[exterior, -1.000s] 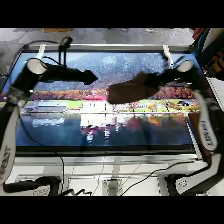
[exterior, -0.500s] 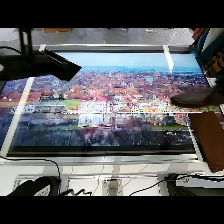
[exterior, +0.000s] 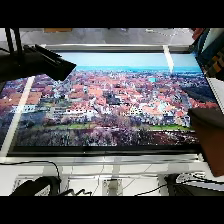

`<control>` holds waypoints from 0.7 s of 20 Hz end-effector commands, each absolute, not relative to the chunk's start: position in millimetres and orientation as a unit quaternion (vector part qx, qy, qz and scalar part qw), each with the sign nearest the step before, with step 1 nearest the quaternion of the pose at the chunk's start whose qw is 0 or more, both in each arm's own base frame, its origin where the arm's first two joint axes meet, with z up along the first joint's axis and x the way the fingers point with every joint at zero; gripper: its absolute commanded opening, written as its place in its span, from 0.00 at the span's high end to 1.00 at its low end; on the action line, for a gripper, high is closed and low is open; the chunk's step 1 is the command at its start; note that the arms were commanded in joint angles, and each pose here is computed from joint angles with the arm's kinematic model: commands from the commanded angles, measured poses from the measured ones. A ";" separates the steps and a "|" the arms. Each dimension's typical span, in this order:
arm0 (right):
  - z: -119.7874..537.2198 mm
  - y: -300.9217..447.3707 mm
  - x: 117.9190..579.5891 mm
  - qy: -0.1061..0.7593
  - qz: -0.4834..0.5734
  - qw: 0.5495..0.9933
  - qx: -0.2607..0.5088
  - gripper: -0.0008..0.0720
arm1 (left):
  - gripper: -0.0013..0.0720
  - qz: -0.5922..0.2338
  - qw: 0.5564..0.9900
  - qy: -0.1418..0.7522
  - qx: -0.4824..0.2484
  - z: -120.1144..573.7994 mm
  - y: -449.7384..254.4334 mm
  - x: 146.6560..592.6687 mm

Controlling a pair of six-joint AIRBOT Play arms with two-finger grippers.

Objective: Fold the clothes and pants, and hang the long-sleeved shirts on hangers.

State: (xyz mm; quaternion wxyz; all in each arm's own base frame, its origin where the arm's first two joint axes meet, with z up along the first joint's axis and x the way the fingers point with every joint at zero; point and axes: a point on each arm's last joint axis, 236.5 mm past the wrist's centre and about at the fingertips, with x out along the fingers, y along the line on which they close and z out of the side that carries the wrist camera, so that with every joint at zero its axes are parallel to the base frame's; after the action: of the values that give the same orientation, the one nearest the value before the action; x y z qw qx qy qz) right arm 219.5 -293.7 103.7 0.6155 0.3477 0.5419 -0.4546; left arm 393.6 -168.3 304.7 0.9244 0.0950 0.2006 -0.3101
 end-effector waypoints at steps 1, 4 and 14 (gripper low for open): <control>98.2 -284.0 176.4 0.580 -0.498 0.542 0.350 0.97 | 0.02 -0.309 0.925 0.200 0.096 305.2 -167.5 393.7; 96.9 -278.5 172.0 0.589 -0.497 0.530 0.354 0.82 | 0.02 -0.309 0.925 0.200 0.096 305.2 -167.5 393.7; 95.5 -292.0 197.2 0.549 -0.492 0.573 0.359 0.34 | 0.03 -0.308 0.925 0.199 0.096 305.3 -167.3 394.6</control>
State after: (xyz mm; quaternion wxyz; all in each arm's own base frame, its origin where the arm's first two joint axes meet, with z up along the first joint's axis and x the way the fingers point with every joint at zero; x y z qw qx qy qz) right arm 183.1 -287.6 96.1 0.5426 0.3661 0.5564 -0.5119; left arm 393.6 -167.8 304.9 0.9247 0.0959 0.2002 -0.3093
